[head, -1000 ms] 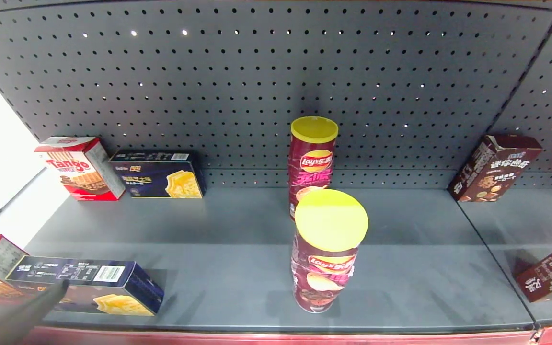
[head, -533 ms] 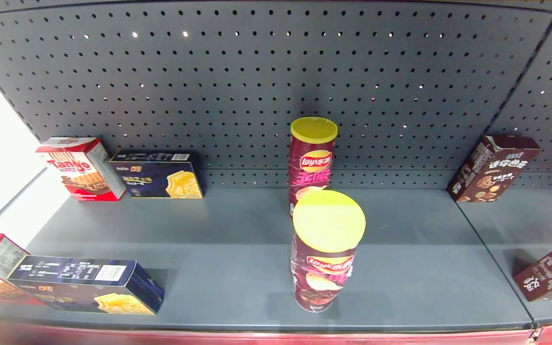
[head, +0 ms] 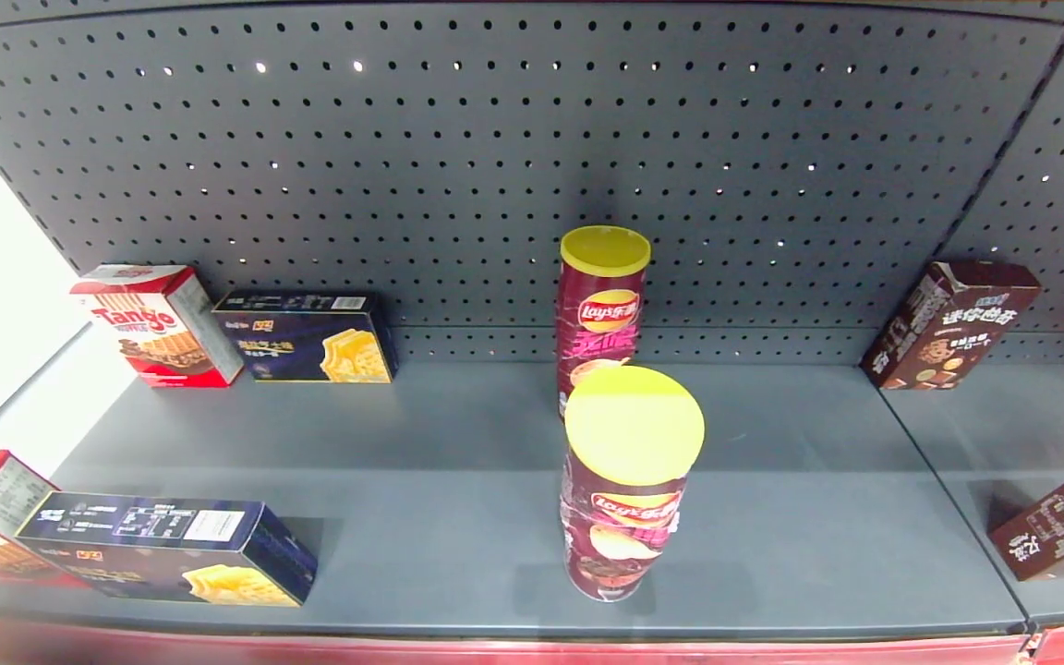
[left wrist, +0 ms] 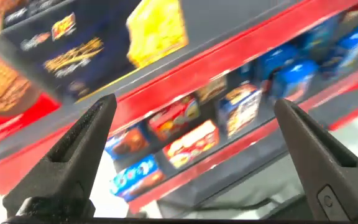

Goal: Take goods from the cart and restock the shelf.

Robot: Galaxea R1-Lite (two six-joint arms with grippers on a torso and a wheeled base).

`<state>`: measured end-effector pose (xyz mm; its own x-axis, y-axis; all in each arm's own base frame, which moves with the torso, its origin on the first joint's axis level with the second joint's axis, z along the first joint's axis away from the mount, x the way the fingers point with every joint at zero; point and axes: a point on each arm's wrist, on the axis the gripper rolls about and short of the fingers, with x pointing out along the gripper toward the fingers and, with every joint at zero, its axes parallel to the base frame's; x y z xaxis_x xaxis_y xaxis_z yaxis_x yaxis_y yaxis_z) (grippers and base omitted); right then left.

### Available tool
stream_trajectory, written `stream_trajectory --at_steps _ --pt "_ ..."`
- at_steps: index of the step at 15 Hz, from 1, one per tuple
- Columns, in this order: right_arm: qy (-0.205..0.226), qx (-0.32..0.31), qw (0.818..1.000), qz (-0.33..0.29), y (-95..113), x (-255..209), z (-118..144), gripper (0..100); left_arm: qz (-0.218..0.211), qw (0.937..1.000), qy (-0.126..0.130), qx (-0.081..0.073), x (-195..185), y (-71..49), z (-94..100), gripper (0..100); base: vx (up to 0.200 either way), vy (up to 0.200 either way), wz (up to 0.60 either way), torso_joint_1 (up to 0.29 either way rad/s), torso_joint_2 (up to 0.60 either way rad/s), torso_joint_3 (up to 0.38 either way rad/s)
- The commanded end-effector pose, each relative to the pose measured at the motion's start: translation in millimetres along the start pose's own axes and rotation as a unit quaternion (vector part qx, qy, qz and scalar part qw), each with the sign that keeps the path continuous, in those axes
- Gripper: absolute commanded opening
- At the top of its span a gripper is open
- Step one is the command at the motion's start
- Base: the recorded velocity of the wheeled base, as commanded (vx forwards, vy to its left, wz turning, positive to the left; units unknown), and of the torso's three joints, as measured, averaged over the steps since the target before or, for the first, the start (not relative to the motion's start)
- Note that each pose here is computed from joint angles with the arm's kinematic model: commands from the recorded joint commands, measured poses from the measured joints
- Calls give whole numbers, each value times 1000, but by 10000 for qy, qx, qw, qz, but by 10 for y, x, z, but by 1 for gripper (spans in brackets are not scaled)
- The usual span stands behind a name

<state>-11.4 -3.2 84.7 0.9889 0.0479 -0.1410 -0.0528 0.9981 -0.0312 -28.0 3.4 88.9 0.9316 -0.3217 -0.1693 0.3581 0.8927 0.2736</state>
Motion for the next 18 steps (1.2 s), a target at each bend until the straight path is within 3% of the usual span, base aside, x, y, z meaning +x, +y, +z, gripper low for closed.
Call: stream_trajectory --at_steps 1,3,4,7,10,12,15,18 --pt "27 152 9980 -614 19 -1 -2 100 339 9991 246 -27 30 -12 9 100 0 0 0 0 0 0" --pt "-498 278 9978 -328 22 -81 -32 100 313 9991 245 151 30 -13 9 100 0 0 0 0 0 0" --pt "-677 389 9958 -475 28 -110 -46 100 319 9990 248 182 30 -12 9 100 0 0 0 0 0 0" --pt "-668 63 9973 -305 39 -97 -106 100 326 9990 251 197 32 -12 7 100 0 0 0 0 0 0" --pt "-680 166 9973 -237 42 -97 -104 100 334 9990 253 166 32 -12 6 100 0 0 0 0 0 0" --pt "-672 166 9973 -237 42 -95 -108 100 422 9986 280 117 32 -10 6 100 0 0 0 0 0 0" --pt "-672 167 9973 -245 41 -95 -108 100 986 9941 436 -135 26 15 2 100 0 0 0 0 0 0" --pt "-672 167 9973 -245 41 -95 -108 100 1003 9936 413 -309 29 15 -2 100 0 0 0 0 0 0"
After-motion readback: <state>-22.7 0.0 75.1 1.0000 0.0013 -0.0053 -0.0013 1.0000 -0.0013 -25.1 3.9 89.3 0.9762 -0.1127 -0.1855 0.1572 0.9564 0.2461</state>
